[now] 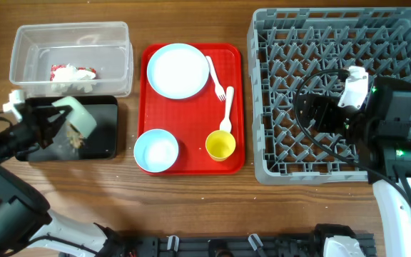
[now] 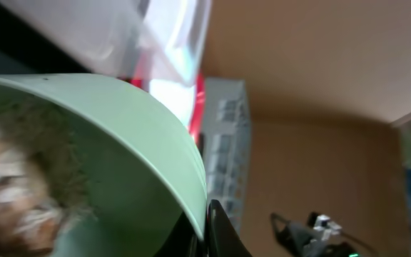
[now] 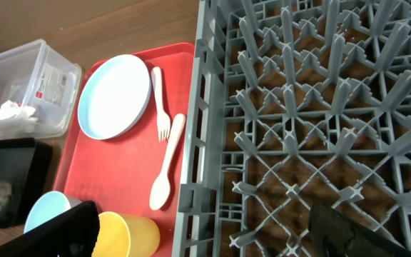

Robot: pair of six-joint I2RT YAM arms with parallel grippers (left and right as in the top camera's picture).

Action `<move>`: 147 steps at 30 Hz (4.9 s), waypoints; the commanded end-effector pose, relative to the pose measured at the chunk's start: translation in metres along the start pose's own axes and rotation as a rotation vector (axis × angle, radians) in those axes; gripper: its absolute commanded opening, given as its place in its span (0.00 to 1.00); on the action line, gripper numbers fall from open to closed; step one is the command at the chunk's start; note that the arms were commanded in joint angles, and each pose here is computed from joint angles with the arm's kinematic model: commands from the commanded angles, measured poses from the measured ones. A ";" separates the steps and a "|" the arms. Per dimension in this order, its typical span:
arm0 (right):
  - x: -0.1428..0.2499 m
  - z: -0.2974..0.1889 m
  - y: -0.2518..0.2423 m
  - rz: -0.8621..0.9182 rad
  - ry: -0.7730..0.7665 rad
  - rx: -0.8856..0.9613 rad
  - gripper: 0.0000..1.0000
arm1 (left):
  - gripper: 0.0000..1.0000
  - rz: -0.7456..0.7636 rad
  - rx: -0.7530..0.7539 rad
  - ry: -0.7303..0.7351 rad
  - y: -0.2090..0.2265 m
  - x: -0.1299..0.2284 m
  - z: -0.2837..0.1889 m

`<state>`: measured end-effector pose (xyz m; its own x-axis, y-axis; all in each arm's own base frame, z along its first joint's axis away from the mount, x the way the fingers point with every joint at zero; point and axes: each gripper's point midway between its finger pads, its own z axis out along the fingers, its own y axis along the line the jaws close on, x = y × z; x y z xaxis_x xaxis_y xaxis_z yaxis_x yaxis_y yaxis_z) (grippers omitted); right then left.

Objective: Sort waste into correct bins and load items into the dishwasher rack

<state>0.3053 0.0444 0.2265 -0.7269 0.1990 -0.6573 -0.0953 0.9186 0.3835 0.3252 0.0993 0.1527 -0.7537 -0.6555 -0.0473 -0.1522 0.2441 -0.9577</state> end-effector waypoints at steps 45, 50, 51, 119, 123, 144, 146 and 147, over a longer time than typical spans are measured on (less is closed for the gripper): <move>-0.012 -0.003 0.002 -0.005 -0.033 -0.001 0.95 | 0.04 -0.030 0.043 0.102 -0.100 0.014 0.036; -0.012 -0.003 0.002 -0.005 -0.033 -0.001 0.95 | 0.04 0.141 -0.284 0.189 -0.110 0.039 0.101; -0.012 -0.003 0.002 -0.004 -0.033 -0.001 0.95 | 0.04 0.183 -0.342 0.205 -0.110 0.047 0.117; -0.004 -0.003 0.004 0.004 -0.002 -0.018 0.96 | 0.04 0.744 -0.928 0.749 0.018 0.278 0.246; -0.003 -0.003 0.012 0.003 0.004 -0.062 0.96 | 0.04 0.679 -0.852 0.753 0.001 0.274 0.247; -0.010 -0.010 0.154 -0.243 0.039 -0.931 0.96 | 0.04 0.199 0.165 0.821 -0.165 0.213 0.203; -0.004 -0.002 0.166 -0.271 0.064 -0.991 0.96 | 0.04 0.182 0.213 0.838 -0.173 0.215 0.199; -0.002 0.003 0.169 -0.274 0.077 -1.006 0.96 | 0.04 0.177 0.240 0.846 -0.177 0.216 0.198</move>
<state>0.3047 0.1780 0.2864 -0.6311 0.0227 -0.7754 -0.7150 0.3704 0.5929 0.3234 -0.2230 0.2144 -0.9950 0.0996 0.0040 0.0221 0.2601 -0.9653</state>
